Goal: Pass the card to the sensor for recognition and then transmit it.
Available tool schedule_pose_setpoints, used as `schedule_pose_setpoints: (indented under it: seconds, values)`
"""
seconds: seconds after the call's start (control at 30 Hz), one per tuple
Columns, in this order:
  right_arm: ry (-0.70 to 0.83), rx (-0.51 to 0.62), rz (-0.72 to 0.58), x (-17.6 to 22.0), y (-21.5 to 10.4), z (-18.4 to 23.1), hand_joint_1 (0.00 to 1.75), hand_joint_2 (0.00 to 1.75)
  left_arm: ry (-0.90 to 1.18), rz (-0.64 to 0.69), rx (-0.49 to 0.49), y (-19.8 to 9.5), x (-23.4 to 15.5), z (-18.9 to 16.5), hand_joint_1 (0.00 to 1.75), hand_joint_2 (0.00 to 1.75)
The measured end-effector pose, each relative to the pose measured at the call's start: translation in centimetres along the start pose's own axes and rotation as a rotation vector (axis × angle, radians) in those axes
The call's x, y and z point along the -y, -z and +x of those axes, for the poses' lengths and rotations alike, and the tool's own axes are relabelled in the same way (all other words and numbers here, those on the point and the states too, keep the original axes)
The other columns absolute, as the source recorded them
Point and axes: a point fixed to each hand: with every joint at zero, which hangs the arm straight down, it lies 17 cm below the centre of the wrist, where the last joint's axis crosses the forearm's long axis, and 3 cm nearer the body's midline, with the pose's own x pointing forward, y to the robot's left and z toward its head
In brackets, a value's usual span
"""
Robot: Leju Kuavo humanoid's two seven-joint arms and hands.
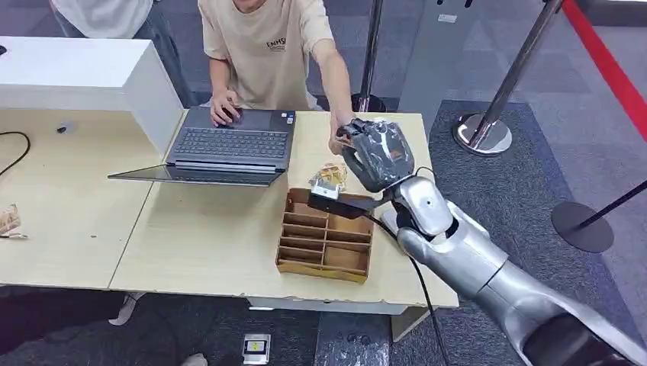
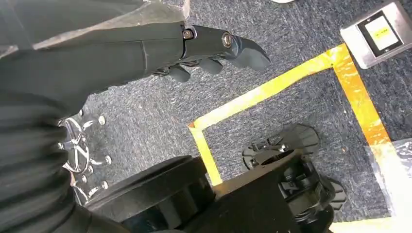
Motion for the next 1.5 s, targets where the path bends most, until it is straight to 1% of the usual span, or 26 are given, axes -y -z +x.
schedule_pose_setpoints:
  seconds: [0.17, 0.23, 0.4, 0.53, 0.63, 0.83, 1.13, 1.17, 1.2, 1.23, 1.27, 1.3, 1.33, 1.4, 1.43, 1.47, 1.5]
  values:
    - [0.196, -0.089, -0.031, -0.2, -0.7, -0.9, 0.0, 1.75, -0.007, 0.001, -0.003, 0.0, 0.0, -0.1, 0.0, 1.75]
    - [0.352, -0.156, -0.059, -0.1, -1.3, -1.5, 0.0, 1.75, -0.013, 0.004, -0.002, 0.0, 0.0, -0.2, 0.0, 1.75]
    - [0.664, -0.265, -0.102, -0.3, -3.2, -1.6, 0.0, 1.75, -0.026, 0.008, -0.001, -0.1, 0.2, -0.5, 0.0, 1.75]
    - [0.803, -0.297, -0.116, -0.6, -5.2, -0.6, 0.0, 1.75, -0.032, 0.01, -0.006, -0.2, 0.5, -1.1, 0.0, 1.75]
    - [0.84, -0.299, -0.131, -0.4, -6.2, -0.1, 0.0, 1.75, -0.037, 0.01, -0.006, -0.3, 0.6, -1.2, 0.0, 1.75]
    - [0.866, -0.314, -0.145, -0.3, -7.7, 0.3, 0.0, 1.75, -0.044, 0.016, -0.008, -0.3, 0.6, -1.4, 0.0, 1.75]
    - [0.79, -0.34, -0.17, -0.1, -10.1, -0.1, 0.0, 1.75, -0.064, 0.022, -0.017, -0.4, 0.8, -1.9, 0.0, 1.75]
    - [0.784, -0.34, -0.171, -0.1, -10.3, 0.0, 0.21, 1.75, -0.064, 0.022, -0.017, -0.4, 0.7, -1.9, 0.0, 1.75]
    - [0.78, -0.34, -0.169, -0.1, -10.5, 0.0, 0.33, 1.75, -0.065, 0.022, -0.017, -0.4, 0.7, -1.9, 0.0, 1.75]
    - [0.771, -0.338, -0.168, -0.1, -10.7, 0.1, 0.37, 1.75, -0.065, 0.022, -0.017, -0.4, 0.8, -1.9, 0.0, 1.75]
    - [0.766, -0.34, -0.166, -0.1, -10.9, 0.1, 0.54, 1.75, -0.065, 0.022, -0.018, -0.4, 0.8, -2.0, 0.0, 1.75]
    - [0.763, -0.342, -0.165, -0.2, -11.0, 0.1, 1.15, 1.75, -0.066, 0.022, -0.018, -0.4, 0.8, -2.0, 0.0, 1.75]
    - [0.759, -0.343, -0.164, -0.2, -11.2, 0.1, 1.38, 1.75, -0.066, 0.022, -0.019, -0.4, 0.8, -2.0, 0.0, 1.75]
    - [0.752, -0.346, -0.162, -0.2, -11.4, 0.0, 1.4, 1.75, -0.067, 0.022, -0.018, -0.4, 0.8, -2.0, 0.0, 1.75]
    - [0.747, -0.346, -0.16, -0.3, -11.5, 0.0, 1.33, 1.75, -0.068, 0.023, -0.018, -0.4, 0.8, -2.0, 0.0, 1.75]
    - [0.743, -0.346, -0.158, -0.3, -11.6, 0.0, 1.31, 1.75, -0.069, 0.024, -0.018, -0.4, 0.8, -2.0, 0.0, 1.75]
    - [0.738, -0.346, -0.156, -0.4, -11.7, 0.0, 1.2, 1.75, -0.069, 0.025, -0.017, -0.4, 0.7, -2.0, 0.0, 1.75]
